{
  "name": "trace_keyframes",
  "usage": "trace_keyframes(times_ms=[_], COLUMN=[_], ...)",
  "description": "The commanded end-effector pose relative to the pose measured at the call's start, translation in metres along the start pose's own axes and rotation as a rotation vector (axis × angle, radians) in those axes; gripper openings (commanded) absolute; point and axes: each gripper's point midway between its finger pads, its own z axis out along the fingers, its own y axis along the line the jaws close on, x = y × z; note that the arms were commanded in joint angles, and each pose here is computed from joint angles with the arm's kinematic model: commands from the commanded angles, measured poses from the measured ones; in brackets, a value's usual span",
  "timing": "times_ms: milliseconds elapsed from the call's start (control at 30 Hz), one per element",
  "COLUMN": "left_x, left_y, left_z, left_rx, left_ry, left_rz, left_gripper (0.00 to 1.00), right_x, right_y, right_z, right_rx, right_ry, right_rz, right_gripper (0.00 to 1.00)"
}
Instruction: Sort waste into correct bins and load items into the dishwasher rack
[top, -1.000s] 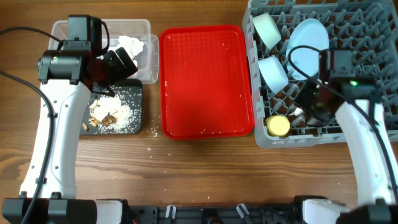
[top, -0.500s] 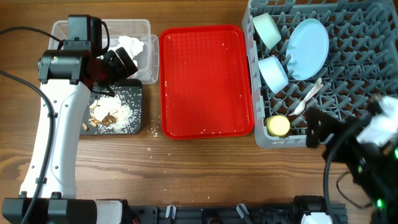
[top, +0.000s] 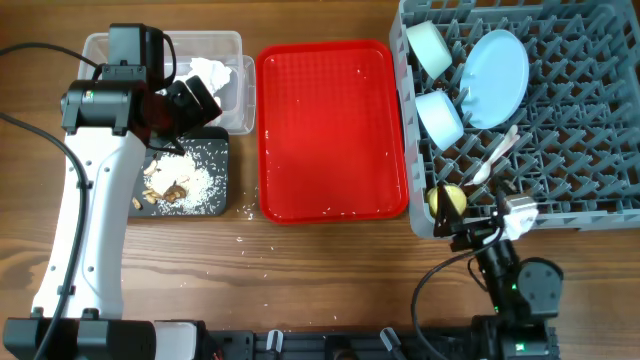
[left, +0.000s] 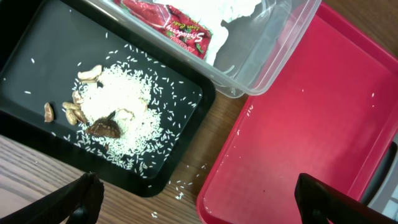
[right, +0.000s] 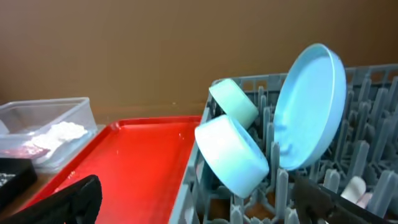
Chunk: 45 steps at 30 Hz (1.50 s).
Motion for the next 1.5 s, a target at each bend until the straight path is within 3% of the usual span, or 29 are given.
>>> trace_keyframes(times_ms=[0, 667, 767, 867, 967, 1233, 1467], left_x=[-0.004, 0.002, -0.017, -0.031, -0.006, 0.061, 0.075], left_y=[0.003, 0.008, 0.006, -0.012, -0.003, 0.06, 0.068], left_z=[-0.002, -0.009, -0.033, -0.064, -0.077, -0.059, -0.03], left_rx=[-0.01, -0.018, 0.022, 0.215, 0.344, 0.432, 0.498], left_ry=[-0.014, -0.003, -0.146, -0.377, -0.559, -0.841, -1.021], left_rz=[-0.002, 0.025, 0.018, 0.073, 0.169, 0.125, 0.155], left_gripper=[1.0, 1.0, 1.0, 1.0, 1.0, 1.0, 1.0], right_x=[0.007, 0.005, 0.005, 0.005, 0.005, 0.005, 0.005], right_y=[-0.003, -0.001, -0.001, -0.001, -0.001, -0.001, -0.001], right_z=[-0.002, -0.002, -0.002, -0.002, -0.002, -0.002, -0.002], right_rx=[0.016, 0.005, 0.006, 0.006, 0.005, 0.006, 0.005], right_ry=[-0.038, -0.047, -0.047, -0.047, -0.047, -0.047, -0.047], right_rz=[0.011, 0.01, 0.01, 0.01, 0.01, 0.01, 0.01], right_gripper=[1.0, 1.0, 1.0, 1.0, 1.0, 1.0, 1.0])
